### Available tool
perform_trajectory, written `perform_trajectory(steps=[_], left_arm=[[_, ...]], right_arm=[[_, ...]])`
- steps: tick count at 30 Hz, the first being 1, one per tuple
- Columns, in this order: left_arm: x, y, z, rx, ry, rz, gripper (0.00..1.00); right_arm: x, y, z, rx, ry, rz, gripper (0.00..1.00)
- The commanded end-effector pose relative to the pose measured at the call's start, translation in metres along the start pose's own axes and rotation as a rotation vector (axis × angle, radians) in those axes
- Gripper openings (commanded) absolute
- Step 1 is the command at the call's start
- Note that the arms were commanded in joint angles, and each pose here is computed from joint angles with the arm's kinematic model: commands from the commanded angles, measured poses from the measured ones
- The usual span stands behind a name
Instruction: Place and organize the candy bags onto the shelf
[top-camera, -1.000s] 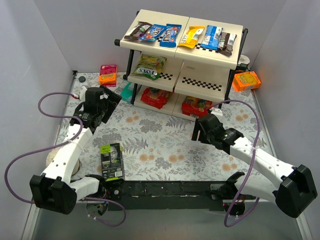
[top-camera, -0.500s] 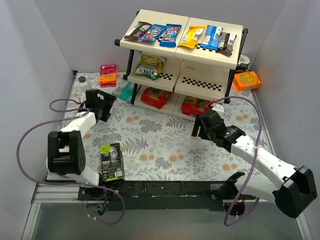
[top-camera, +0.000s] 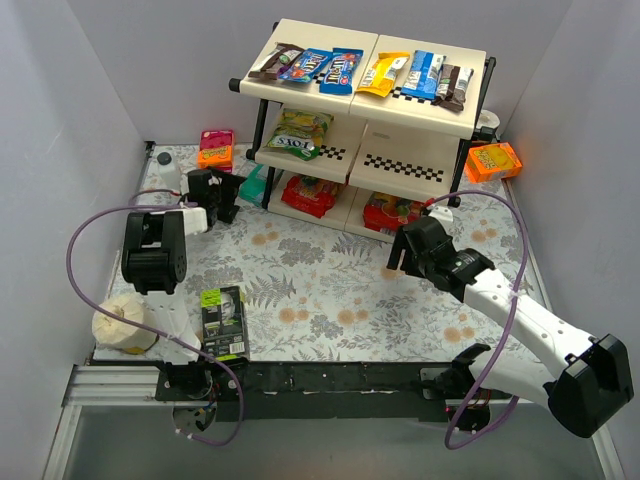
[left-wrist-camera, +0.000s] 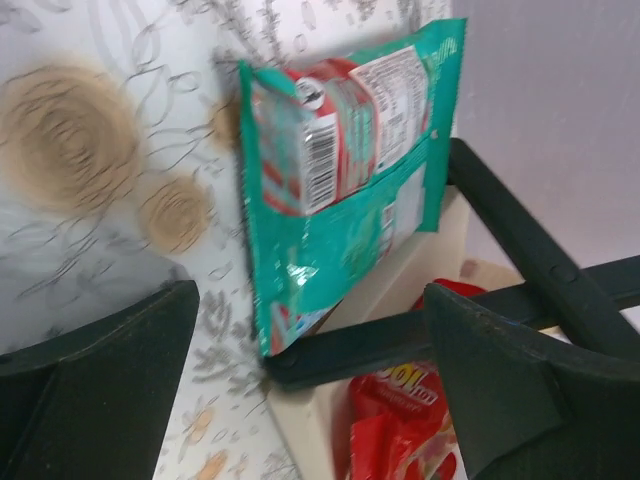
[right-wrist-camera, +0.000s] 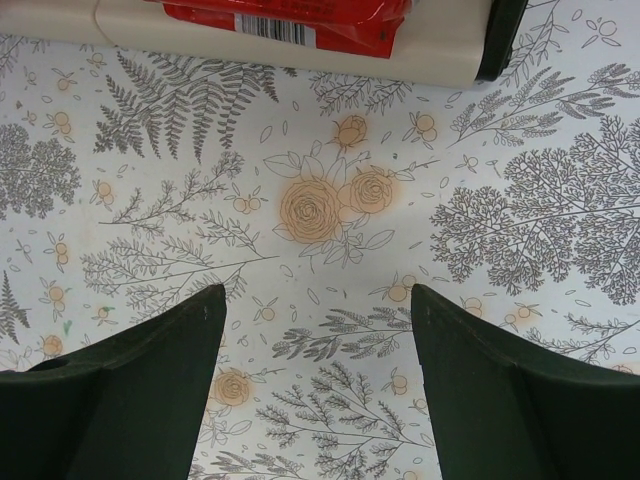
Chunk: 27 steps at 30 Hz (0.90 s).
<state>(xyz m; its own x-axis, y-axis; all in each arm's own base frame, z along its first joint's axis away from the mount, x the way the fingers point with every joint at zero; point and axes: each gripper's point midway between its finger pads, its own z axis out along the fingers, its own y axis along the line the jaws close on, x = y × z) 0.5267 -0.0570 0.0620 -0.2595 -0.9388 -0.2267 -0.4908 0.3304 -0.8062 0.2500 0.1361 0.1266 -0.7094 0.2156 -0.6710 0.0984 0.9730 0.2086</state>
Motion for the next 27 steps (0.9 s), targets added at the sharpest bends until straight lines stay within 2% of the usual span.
perform_trajectory(steps=[1, 12, 16, 17, 22, 23, 24, 27], left_arm=[[-0.005, -0.012, 0.017, 0.044, -0.015, -0.041, 0.93], [0.010, -0.004, 0.045, 0.072, 0.064, -0.049, 0.71], [0.012, -0.005, 0.051, 0.070, 0.072, -0.027, 0.52], [0.013, -0.005, 0.052, 0.063, 0.075, -0.024, 0.41], [0.008, -0.006, 0.049, 0.054, 0.055, -0.009, 0.17], [0.008, -0.005, 0.049, 0.051, 0.056, -0.005, 0.07], [0.008, -0.004, 0.049, 0.047, 0.056, -0.001, 0.02], [0.011, 0.001, 0.045, 0.023, 0.062, 0.003, 0.00]], right_arm=[[-0.011, -0.001, -0.002, 0.013, -0.017, 0.016, 0.82], [-0.010, -0.011, 0.002, 0.041, 0.003, 0.021, 0.80], [-0.011, -0.014, 0.005, 0.049, 0.010, 0.023, 0.80], [-0.010, -0.014, 0.006, 0.050, 0.014, 0.022, 0.79], [-0.013, -0.014, 0.006, 0.045, 0.016, 0.027, 0.79], [-0.013, -0.014, 0.007, 0.043, 0.018, 0.026, 0.79], [-0.012, -0.014, 0.007, 0.040, 0.020, 0.027, 0.79], [-0.011, -0.014, 0.007, 0.035, 0.025, 0.029, 0.79]])
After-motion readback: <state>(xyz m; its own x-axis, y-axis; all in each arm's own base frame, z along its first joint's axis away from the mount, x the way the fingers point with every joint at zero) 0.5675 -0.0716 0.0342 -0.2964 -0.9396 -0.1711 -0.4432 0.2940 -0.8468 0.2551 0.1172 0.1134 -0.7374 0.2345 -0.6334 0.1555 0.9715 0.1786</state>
